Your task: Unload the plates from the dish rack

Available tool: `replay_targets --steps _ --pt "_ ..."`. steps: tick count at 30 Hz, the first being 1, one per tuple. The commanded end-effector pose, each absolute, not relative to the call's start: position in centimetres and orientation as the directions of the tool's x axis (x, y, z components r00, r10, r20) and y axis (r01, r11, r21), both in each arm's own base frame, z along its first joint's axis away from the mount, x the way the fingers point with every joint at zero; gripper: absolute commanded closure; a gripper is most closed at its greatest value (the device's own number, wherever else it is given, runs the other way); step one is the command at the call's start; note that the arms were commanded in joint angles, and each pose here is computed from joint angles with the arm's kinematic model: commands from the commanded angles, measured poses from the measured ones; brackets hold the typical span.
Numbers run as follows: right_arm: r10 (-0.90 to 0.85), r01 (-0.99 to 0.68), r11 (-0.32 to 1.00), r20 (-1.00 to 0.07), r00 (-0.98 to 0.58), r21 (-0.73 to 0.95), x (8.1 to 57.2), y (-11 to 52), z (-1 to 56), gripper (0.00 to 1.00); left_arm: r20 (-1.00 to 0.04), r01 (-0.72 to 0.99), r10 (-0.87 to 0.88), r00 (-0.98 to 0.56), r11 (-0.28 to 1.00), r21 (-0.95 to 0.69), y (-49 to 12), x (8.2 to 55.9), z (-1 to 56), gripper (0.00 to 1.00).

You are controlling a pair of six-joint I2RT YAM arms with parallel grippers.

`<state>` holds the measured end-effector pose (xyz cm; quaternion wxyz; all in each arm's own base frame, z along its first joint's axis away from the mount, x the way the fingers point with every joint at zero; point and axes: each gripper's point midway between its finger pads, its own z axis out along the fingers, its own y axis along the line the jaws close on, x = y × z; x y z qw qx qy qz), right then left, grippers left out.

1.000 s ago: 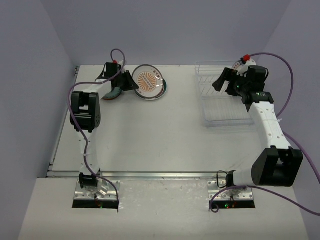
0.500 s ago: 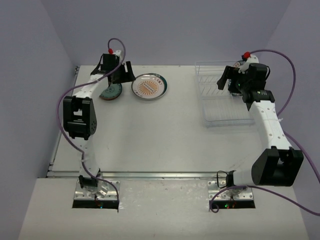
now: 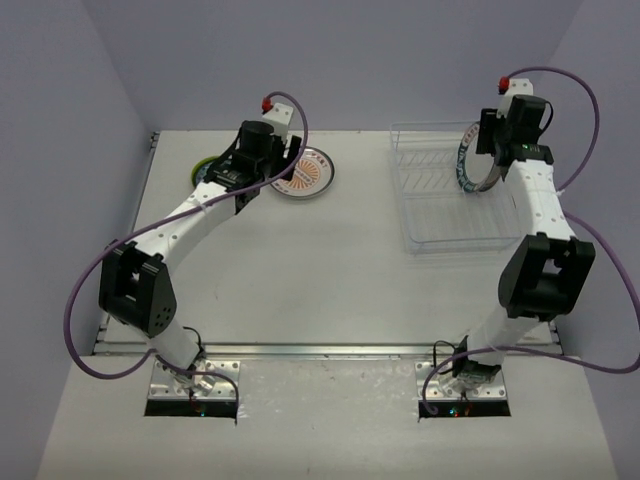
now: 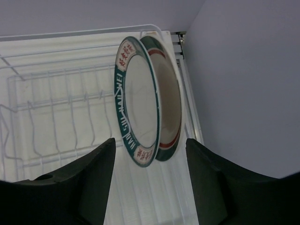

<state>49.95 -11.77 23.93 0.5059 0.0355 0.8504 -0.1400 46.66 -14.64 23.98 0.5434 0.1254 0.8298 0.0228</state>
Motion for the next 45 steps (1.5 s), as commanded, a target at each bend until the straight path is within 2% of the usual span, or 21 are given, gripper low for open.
replay_targets --steps 1,5,17,24,26,31,34,39,41,43,45 --pt "-0.168 0.232 0.931 -0.897 -0.409 -0.28 53.1 -13.9 27.4 0.42 -0.906 0.159 0.245 -0.346 0.967 0.2 -13.9 46.7 24.9 0.23" --pt "-0.198 0.211 0.927 -0.882 -0.427 -0.31 55.1 -14.3 25.9 0.46 -0.902 0.179 0.243 -0.357 0.965 0.19 -14.2 46.5 24.3 0.23" --pt "-0.232 0.142 0.925 -0.82 -0.523 -0.352 58.2 -14.9 19.2 0.67 -0.896 0.183 0.248 -0.369 0.964 0.192 -14.2 46.4 23.8 0.23" --pt "-0.231 0.129 0.931 -0.825 -0.515 -0.341 58.5 -14.7 19.4 0.94 -0.895 0.185 0.244 -0.373 0.965 0.186 -14.4 46.5 23.8 0.23" --pt "-0.23 0.14 0.93 -0.834 -0.502 -0.341 58.3 -14.7 20.8 1.0 -0.895 0.186 0.245 -0.374 0.965 0.186 -14.5 46.7 23.9 0.22" --pt "-0.221 0.185 0.93 -0.885 -0.409 -0.318 57.1 -14.2 26.9 1.0 -0.895 0.177 0.234 -0.381 0.968 0.178 -14.5 46.9 23.8 0.21" --pt "-0.229 0.219 0.925 -0.916 -0.331 -0.31 56.5 -13.9 31.5 1.0 -0.898 0.146 0.213 -0.386 0.975 0.168 -14.2 47.3 24.0 0.1" --pt "-0.303 0.25 0.913 -0.946 -0.116 -0.323 54.9 -11.9 41.9 1.0 -0.916 0.157 0.132 -0.378 0.985 0.077 -13.8 47.9 25.8 0.05" --pt "-0.292 0.195 0.934 -0.954 -0.059 -0.298 54.2 -10.4 43.9 1.0 -0.929 0.267 0.073 -0.362 0.963 -0.028 -14.9 47.7 27.1 0.04" --pt "-0.248 0.045 0.968 -0.969 -0.022 -0.248 52.9 -7.2 44.5 1.0 -0.942 0.388 -0.042 -0.334 0.904 -0.178 -15.1 46.9 29.5 0.04" --pt "-0.216 -0.117 0.97 -0.976 -0.005 -0.214 51.7 -4.0 44.2 1.0 -0.948 0.498 -0.089 -0.306 0.834 -0.239 -16.1 45.8 31.3 0.05"
